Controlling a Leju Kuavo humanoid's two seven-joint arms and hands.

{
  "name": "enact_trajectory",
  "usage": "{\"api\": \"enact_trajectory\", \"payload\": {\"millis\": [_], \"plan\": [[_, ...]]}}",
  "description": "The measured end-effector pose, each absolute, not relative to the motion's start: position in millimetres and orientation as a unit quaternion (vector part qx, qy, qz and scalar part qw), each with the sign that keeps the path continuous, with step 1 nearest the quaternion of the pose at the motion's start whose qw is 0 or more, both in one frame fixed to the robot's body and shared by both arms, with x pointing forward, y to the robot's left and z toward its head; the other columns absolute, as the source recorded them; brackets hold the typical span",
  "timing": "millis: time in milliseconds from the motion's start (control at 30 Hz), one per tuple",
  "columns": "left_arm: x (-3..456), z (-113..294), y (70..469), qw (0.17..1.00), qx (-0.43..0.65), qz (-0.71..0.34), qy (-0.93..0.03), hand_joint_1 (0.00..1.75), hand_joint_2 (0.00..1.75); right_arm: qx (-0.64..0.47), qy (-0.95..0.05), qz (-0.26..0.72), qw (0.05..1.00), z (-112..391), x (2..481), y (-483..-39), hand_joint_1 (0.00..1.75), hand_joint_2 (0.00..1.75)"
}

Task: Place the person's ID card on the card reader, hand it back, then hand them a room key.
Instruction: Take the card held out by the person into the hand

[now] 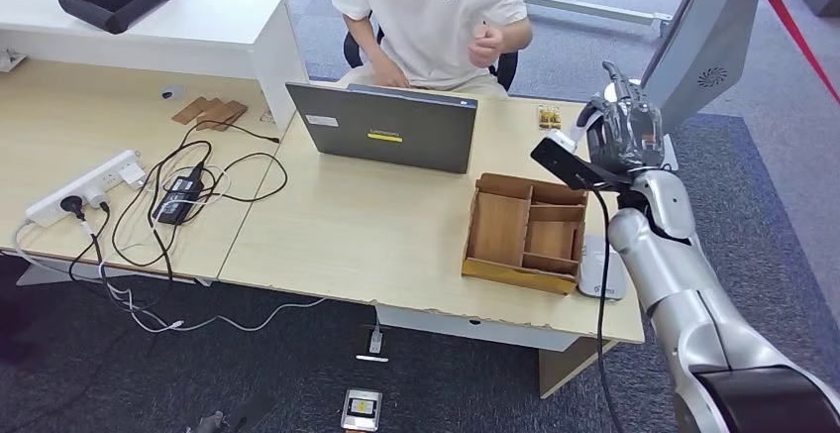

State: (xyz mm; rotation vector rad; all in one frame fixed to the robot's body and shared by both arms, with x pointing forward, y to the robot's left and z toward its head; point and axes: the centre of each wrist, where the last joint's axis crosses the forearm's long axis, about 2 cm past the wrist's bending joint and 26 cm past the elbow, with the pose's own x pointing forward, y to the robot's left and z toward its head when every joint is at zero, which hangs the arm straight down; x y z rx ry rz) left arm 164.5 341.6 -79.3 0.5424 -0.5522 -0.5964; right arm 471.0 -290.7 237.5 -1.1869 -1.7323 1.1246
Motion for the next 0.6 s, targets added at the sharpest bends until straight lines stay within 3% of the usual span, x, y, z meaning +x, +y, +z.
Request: {"api": "enact_trajectory", "payload": {"millis": [600], "plan": [[146,-85,349,0.886,0.269,-0.276,-0.258,0.00,1.75,-0.498,-0.627,0.436,0.412,216,458,-356,1.75,1.75]]}}
